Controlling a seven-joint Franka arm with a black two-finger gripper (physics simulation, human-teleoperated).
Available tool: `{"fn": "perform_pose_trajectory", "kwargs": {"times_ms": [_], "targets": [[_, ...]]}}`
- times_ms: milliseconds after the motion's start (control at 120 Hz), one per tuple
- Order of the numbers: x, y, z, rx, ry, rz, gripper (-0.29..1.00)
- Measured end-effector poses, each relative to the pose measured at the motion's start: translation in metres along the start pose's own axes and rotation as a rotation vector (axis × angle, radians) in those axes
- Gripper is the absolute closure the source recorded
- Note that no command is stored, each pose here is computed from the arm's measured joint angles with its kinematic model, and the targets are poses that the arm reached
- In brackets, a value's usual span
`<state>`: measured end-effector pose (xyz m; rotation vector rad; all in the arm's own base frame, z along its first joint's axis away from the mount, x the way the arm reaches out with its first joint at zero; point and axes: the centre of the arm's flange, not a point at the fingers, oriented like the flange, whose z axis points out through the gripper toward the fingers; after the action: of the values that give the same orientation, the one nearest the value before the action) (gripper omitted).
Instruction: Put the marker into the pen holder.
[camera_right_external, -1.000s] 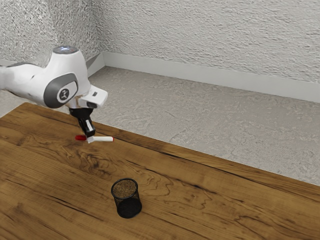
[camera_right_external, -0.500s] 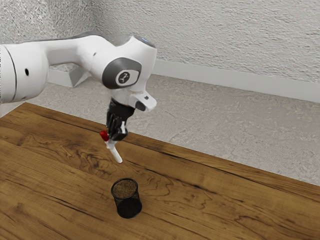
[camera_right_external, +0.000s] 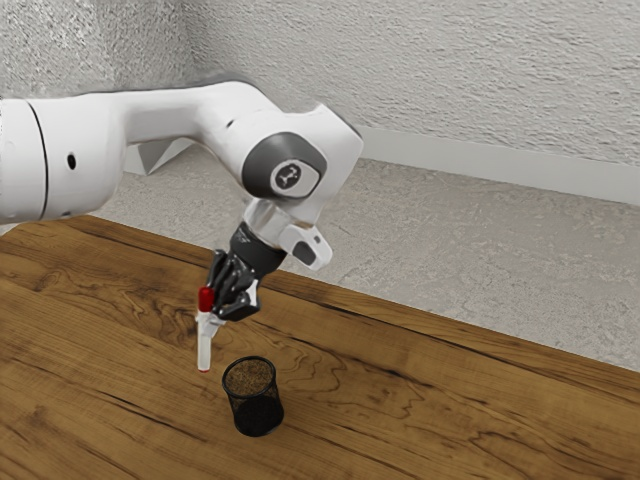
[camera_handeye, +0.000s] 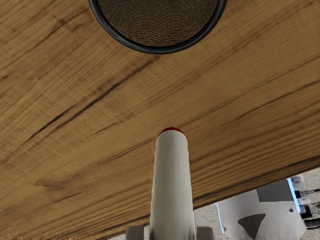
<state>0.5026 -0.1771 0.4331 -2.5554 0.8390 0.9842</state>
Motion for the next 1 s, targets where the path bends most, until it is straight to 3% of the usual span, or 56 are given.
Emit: {"fn": "perform_pose_trajectory", "kwargs": {"times_ms": [333, 1000], "targets": [[0.044, 0.005, -0.007, 0.011, -0.004, -0.020, 0.79], [0.112, 0.003, 0.034, 0.005, -0.001, -0.012, 0.79]]}}
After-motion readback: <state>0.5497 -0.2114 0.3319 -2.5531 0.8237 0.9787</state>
